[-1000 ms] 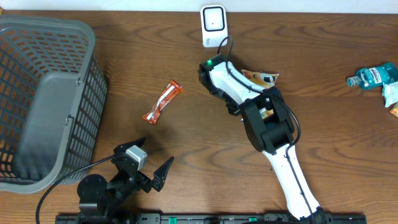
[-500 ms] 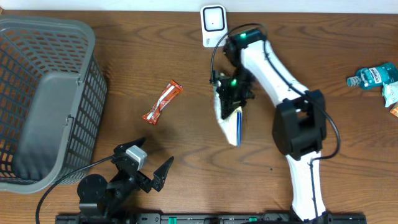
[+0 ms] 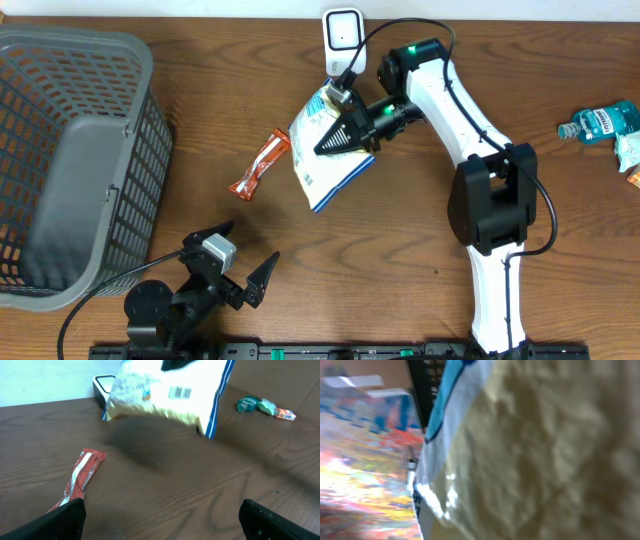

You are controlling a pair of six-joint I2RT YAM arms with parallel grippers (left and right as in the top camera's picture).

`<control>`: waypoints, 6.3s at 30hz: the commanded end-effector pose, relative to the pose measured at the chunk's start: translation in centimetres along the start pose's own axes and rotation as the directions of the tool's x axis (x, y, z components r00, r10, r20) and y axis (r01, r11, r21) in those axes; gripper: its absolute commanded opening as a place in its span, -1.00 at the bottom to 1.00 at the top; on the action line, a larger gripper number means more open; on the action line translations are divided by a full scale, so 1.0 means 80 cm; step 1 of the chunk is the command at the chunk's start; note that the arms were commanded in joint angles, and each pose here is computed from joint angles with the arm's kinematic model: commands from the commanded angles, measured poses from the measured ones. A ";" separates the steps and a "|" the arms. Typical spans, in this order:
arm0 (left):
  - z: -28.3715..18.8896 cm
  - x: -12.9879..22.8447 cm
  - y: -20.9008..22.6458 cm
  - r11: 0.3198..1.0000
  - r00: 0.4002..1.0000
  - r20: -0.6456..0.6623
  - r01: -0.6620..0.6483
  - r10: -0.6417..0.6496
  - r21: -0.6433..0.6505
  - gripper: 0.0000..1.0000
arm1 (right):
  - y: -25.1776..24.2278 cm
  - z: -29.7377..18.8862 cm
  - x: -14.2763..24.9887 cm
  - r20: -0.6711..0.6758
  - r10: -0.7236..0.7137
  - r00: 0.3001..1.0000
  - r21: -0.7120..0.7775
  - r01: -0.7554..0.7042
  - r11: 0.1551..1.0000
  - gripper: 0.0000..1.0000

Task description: Scan the item barcode

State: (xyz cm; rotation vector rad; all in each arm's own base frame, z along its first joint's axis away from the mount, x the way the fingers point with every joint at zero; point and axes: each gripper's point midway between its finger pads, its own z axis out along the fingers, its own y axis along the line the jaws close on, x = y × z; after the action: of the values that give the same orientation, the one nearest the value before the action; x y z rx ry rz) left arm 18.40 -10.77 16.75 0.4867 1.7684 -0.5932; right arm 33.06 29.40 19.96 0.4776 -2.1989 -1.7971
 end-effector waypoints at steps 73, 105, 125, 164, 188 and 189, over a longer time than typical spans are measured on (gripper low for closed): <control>0.000 -0.001 -0.001 1.000 1.000 0.003 -0.021 0.021 0.002 0.96 | 0.004 -0.068 0.082 0.050 0.007 0.999 0.181 -0.016 0.983 -0.97; 0.000 -0.001 -0.001 1.000 1.000 0.003 -0.021 0.021 0.002 0.96 | -0.075 -0.162 -0.028 0.277 -0.240 0.930 0.758 -0.059 0.650 -0.97; 0.000 -0.001 -0.001 1.000 1.000 0.003 -0.021 0.021 0.002 0.96 | -0.006 -0.230 -0.220 0.035 -0.855 0.518 0.989 -0.142 -0.045 -0.98; 0.000 -0.001 -0.001 1.000 1.000 0.003 -0.021 0.021 0.002 0.95 | -0.074 -0.214 -0.298 -0.369 -0.615 0.697 0.788 -0.116 -0.605 -0.99; 0.000 -0.001 -0.001 1.000 1.000 0.003 -0.020 0.020 0.002 0.96 | -0.167 -0.501 -0.045 0.470 -0.364 0.804 0.821 -0.550 -0.155 -0.98; 0.000 -0.001 -0.001 1.000 1.000 0.003 -0.021 0.021 0.002 0.96 | -0.175 -0.506 -0.039 0.482 -0.353 0.802 0.817 -0.557 -0.151 -0.98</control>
State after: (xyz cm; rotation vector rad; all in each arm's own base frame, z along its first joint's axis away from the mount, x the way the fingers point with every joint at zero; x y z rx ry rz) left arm 18.40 -10.77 16.74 0.4867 1.7687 -0.5934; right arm 53.52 -7.32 15.78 -0.1413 -3.5218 0.7423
